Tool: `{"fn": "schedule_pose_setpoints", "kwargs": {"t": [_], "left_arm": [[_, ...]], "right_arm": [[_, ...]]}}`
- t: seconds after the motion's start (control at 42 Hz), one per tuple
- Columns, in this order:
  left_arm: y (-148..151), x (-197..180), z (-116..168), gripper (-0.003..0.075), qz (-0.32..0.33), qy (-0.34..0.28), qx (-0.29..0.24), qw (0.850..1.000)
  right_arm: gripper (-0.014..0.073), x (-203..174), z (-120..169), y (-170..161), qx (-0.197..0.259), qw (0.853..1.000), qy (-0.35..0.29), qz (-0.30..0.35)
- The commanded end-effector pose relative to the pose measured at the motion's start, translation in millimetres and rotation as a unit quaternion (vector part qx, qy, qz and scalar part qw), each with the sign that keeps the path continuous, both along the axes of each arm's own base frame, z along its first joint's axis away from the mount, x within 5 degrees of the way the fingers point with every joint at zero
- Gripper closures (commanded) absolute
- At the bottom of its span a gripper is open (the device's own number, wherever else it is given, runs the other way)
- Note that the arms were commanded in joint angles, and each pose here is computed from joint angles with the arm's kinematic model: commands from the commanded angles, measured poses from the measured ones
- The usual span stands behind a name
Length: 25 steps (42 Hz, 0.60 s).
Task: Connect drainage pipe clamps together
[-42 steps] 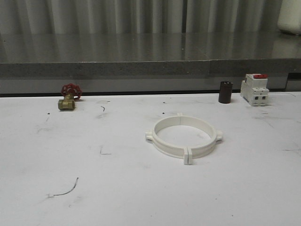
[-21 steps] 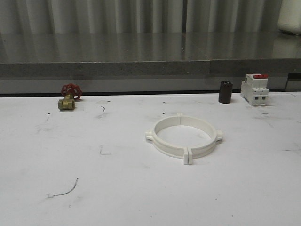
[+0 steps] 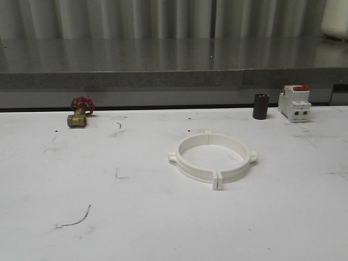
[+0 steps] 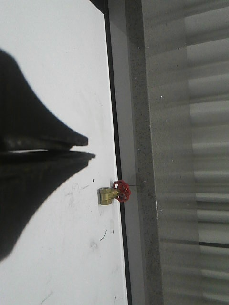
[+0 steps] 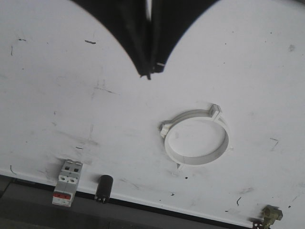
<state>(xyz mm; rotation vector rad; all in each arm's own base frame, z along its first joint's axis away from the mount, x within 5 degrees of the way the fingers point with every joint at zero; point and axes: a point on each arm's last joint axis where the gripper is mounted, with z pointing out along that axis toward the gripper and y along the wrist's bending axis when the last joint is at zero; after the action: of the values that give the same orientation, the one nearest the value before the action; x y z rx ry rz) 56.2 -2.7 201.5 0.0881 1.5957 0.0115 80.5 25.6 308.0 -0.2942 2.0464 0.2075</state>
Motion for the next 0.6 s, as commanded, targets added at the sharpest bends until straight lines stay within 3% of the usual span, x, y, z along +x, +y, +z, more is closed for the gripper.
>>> {"fn": "schedule_pose_setpoints", "kwargs": {"t": [0.0, 0.571], "left_arm": [[0.2, 0.1, 0.7, 0.0741, 0.001, -0.038, -0.007, 0.999], [0.2, 0.1, 0.7, 0.0741, 0.001, -0.038, -0.007, 0.999]], "right_arm": [[0.0715, 2.4, 12.8, -0.5, 0.005, 0.999, -0.043, -0.004], [0.0715, 0.1, 12.2, -1.1, 0.007, 0.999, -0.049, -0.004]]}}
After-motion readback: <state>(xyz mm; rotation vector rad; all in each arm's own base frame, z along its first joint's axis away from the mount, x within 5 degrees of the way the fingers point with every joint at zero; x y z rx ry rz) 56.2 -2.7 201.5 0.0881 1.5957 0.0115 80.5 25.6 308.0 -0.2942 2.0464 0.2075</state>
